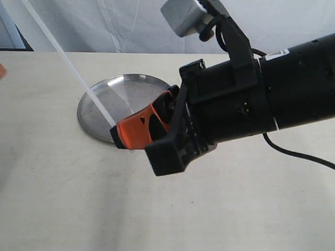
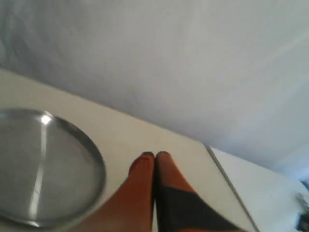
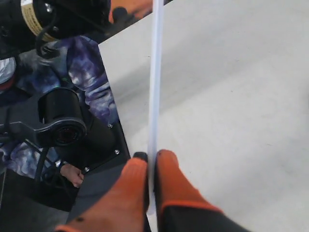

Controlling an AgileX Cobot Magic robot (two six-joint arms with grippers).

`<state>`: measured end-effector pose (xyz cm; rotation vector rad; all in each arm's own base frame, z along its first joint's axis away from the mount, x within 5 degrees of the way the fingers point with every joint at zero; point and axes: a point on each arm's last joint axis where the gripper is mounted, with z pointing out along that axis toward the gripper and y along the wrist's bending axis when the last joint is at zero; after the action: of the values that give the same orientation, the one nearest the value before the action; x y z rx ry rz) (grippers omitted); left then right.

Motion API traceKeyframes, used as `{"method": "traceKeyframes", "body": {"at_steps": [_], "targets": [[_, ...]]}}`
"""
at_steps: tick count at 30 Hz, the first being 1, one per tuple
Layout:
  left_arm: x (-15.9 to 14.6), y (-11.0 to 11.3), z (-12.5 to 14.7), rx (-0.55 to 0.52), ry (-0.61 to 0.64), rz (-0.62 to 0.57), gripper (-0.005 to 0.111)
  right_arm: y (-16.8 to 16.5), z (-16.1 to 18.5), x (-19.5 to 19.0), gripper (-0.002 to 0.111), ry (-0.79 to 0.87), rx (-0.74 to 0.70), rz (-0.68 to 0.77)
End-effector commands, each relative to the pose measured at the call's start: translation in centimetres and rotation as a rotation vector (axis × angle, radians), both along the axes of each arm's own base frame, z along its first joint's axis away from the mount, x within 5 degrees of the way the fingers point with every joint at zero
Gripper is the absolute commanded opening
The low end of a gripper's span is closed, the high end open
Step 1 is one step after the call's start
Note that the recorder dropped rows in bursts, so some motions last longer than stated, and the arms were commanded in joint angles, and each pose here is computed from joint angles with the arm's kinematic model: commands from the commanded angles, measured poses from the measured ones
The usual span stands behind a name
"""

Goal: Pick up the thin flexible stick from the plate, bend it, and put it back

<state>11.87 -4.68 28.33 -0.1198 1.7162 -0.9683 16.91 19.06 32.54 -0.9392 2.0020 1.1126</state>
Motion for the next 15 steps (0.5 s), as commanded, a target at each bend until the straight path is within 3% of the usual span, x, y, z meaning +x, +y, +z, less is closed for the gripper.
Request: {"method": "traceKeyframes", "body": {"at_steps": [1,3,5,8,11,15], "targets": [[0.7,-2.0,-0.1,-0.230,0.112,-0.311,0.000,0.2,-0.6,0.5,-0.001,0.016,-0.009,-0.014],[1.1,-2.4,0.3,-0.363,0.119,-0.405,0.000,0.8,-1.8,1.2,-0.001,0.055,-0.036,-0.017],[1.5,-2.4,0.1,-0.402,0.139,-0.426,0.004,1.1,-2.7,1.7,-0.001,0.081,-0.055,-0.017],[1.8,-2.4,-0.1,-0.408,0.153,-0.418,0.024,1.4,-3.3,2.0,-0.001,0.104,-0.065,-0.016],[2.0,-2.3,-0.1,-0.415,0.158,-0.390,0.052,1.3,-3.3,2.1,-0.001,0.096,-0.065,-0.030],[2.5,-1.9,-0.5,-0.396,0.182,-0.314,0.058,1.4,-3.3,1.7,-0.001,0.117,-0.065,0.009]]}}
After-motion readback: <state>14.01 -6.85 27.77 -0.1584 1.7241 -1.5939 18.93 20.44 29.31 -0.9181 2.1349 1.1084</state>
